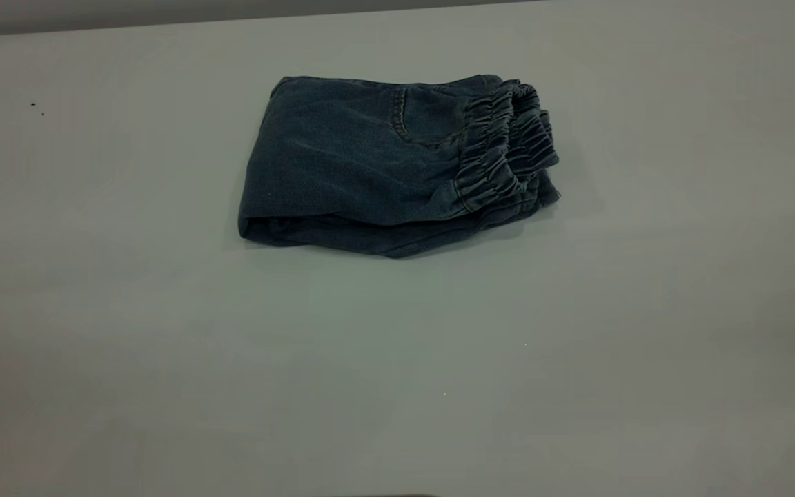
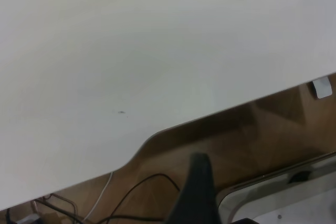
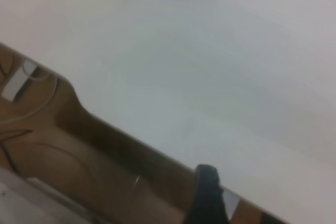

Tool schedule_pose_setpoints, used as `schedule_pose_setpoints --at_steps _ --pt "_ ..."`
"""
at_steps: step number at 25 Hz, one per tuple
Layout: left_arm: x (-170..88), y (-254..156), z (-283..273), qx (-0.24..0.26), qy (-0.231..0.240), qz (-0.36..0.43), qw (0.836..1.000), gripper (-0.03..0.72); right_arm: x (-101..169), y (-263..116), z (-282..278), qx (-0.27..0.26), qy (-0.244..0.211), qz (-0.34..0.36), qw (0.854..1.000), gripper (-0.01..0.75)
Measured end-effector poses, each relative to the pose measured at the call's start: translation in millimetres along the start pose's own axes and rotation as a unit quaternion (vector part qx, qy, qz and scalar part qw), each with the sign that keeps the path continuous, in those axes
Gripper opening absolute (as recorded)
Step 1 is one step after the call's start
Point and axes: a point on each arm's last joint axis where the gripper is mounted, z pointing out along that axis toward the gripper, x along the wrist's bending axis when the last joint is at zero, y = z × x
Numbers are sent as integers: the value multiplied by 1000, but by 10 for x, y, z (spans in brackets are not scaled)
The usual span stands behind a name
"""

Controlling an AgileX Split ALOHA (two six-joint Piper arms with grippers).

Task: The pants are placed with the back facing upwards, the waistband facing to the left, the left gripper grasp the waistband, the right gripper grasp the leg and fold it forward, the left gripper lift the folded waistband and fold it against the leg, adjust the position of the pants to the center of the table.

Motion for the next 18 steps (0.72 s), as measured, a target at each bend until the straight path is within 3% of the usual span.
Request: schedule_pose_setpoints --at_steps 3,9,18 --pt "6 0 0 0 5 -7 1000 591 -31 -13 -26 -19 -47 50 997 477" --pt "30 -39 -59 -25 41 -41 998 591 -12 -142 -175 -102 -137 121 978 477" --pt "-56 -277 -313 -142 68 -36 987 591 31 -202 -225 -130 -142 124 973 477"
